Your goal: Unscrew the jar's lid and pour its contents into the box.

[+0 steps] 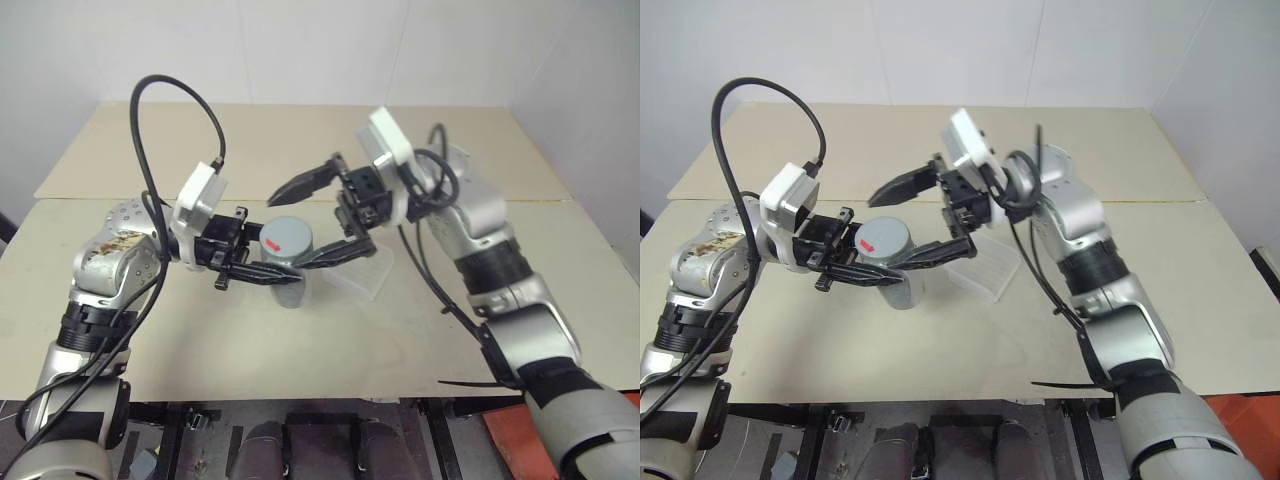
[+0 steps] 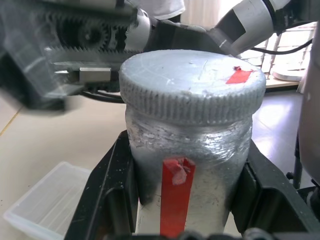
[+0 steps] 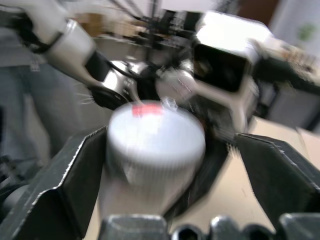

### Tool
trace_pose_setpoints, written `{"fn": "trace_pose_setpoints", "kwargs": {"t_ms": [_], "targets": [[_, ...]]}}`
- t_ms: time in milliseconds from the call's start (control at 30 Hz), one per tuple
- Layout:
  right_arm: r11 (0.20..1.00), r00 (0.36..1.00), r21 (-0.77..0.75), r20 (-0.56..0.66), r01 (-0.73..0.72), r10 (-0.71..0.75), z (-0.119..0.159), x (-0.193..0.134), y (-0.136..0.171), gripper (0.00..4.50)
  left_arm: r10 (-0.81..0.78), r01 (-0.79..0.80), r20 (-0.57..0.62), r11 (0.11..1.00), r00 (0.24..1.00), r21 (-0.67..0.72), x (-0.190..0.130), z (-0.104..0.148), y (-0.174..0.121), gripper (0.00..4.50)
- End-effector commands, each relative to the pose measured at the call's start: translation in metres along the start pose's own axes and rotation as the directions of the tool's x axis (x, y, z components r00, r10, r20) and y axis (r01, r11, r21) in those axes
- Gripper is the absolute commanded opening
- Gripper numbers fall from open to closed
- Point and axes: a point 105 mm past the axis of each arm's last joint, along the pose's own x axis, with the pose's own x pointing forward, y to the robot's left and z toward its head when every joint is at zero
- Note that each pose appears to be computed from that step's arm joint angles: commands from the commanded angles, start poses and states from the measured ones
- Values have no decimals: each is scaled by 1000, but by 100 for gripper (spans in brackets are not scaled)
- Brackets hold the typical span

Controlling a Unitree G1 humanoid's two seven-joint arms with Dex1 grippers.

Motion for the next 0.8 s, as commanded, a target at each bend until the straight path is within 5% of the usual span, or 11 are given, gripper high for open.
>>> {"fn": "trace_pose_setpoints", "kwargs": {"t_ms": [33, 433, 800], "targets": [[994, 995, -55, 31, 98, -97, 27, -11, 9, 449, 87, -87, 7, 995, 996, 53, -7, 4, 8, 212], [929, 928, -11, -52, 369, -369, 29, 25, 3, 449, 143, -144, 23, 987, 989, 70, 5, -2, 31, 212], [878, 874, -2, -89, 479, -477, 18, 36, -21, 449, 113, -115, 26, 990, 993, 79, 7, 2, 29, 212]]}}
